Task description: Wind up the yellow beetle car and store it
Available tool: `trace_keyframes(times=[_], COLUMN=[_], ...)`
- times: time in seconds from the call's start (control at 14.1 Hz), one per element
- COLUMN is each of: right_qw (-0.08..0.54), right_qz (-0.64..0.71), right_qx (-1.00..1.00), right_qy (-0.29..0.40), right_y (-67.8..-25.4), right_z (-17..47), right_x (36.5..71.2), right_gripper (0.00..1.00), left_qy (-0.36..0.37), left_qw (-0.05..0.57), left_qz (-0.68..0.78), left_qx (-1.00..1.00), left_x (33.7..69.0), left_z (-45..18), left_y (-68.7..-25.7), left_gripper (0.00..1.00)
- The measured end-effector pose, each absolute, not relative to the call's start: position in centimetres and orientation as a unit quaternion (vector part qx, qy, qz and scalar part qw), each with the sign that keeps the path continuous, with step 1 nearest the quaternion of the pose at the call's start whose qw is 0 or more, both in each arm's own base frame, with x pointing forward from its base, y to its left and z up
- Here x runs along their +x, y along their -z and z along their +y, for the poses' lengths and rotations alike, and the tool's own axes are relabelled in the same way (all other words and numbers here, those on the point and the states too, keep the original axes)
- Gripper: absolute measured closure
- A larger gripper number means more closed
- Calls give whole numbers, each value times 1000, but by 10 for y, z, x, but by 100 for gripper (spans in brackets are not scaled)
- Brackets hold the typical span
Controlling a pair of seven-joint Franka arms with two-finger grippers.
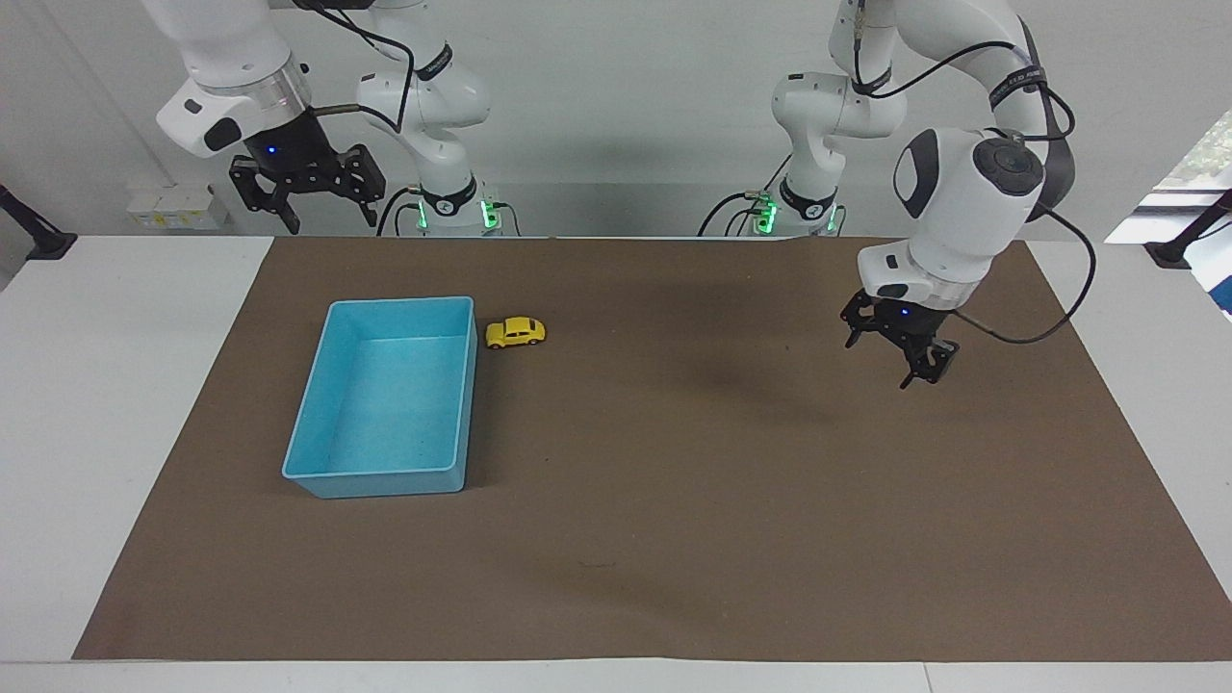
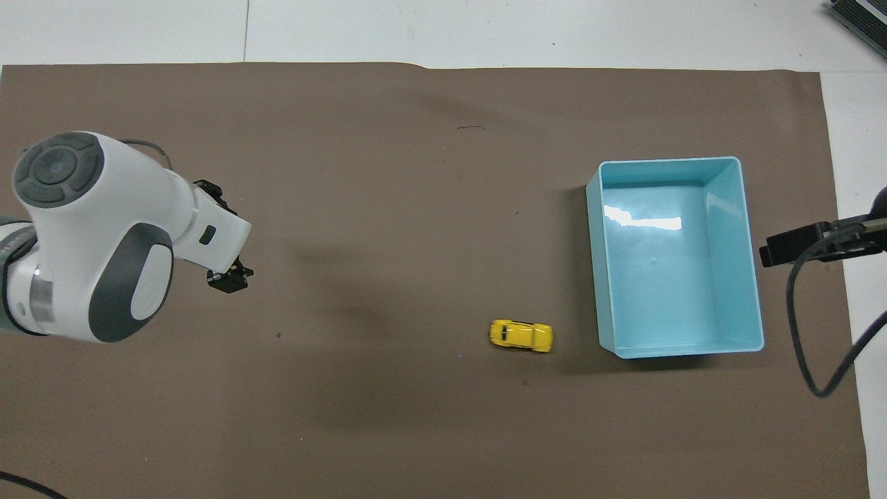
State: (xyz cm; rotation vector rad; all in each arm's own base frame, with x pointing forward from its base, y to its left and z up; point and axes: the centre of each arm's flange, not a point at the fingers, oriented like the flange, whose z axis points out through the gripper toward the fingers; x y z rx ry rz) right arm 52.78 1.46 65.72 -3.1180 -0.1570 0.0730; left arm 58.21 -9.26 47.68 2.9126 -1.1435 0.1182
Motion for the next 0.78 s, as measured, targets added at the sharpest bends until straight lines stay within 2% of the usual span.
trace_keyframes(times=[0.35, 0.78], right_qw=[11, 12], right_qz=[-80, -262], right_qx=[-996, -965], right_qy=[-21, -28], right_y=[-655, -632], right_z=[27, 87], right_x=[523, 509], right_gripper=[0, 0], left_qy=[-34, -16], left_qw=[10, 15], left_qz=[-206, -84], left_qx=[978, 996], left_x=[590, 583], left_z=[-52, -19], left_y=[-503, -566], left_gripper=[0, 0])
